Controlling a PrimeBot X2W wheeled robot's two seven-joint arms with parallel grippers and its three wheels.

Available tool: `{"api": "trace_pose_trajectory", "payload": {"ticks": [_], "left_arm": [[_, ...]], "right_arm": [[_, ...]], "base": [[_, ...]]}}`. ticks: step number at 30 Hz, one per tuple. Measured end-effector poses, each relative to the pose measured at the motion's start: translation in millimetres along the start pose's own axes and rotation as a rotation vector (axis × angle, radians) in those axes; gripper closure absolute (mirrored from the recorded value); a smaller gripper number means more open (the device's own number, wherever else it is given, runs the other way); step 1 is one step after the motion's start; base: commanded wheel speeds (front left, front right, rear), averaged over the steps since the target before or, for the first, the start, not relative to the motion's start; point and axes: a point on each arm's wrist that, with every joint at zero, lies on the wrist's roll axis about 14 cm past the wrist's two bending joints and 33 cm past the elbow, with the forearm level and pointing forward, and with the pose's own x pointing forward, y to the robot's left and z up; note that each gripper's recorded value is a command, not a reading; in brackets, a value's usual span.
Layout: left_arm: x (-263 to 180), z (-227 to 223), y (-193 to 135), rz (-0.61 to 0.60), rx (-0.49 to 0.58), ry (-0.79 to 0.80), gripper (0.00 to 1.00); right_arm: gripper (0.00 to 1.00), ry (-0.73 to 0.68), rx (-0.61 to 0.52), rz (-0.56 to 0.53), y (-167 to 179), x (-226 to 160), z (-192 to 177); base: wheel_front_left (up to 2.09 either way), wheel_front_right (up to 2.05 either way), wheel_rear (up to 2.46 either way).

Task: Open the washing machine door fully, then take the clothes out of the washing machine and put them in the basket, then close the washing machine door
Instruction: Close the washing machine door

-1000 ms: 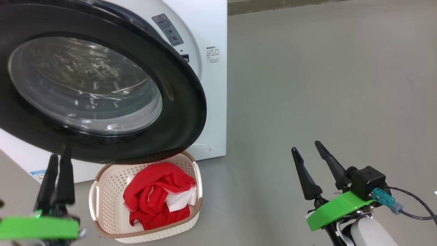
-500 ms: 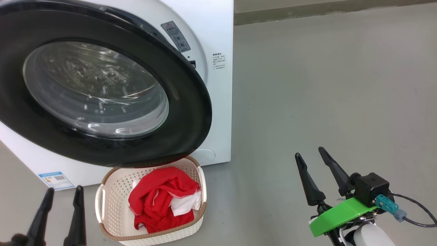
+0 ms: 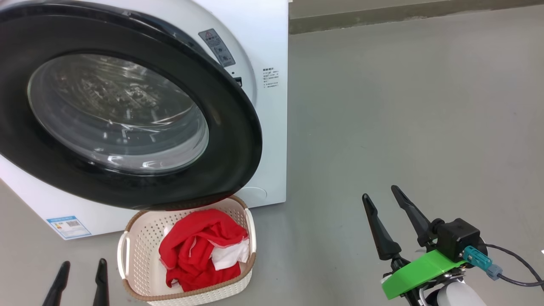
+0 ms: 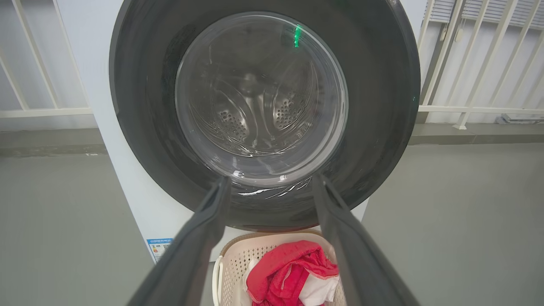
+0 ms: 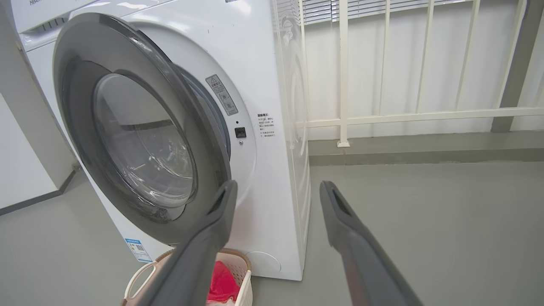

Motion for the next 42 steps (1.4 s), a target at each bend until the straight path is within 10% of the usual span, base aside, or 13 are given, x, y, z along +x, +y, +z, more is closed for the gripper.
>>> {"api": "trace_pose_trajectory", "payload": {"ticks": [33, 36, 42], "left_arm": [[-8, -15, -2, 0.006, -0.014, 0.044, 0.0], [-10, -16, -2, 0.008, -0.016, 0.047, 0.0], [-16, -18, 4, 0.031, -0.027, 0.054, 0.0]], "right_arm": [[0.0, 0.019, 0.009, 0.055, 18, 5, -7], [0.93, 0.028, 0.017, 0.066, 22, 6, -10], [1.0, 0.073, 0.044, 0.104, 35, 12, -25]], "base": [[0.0, 0.0, 0.0], [0.0, 0.0, 0.0], [0.0, 0.0, 0.0]]}}
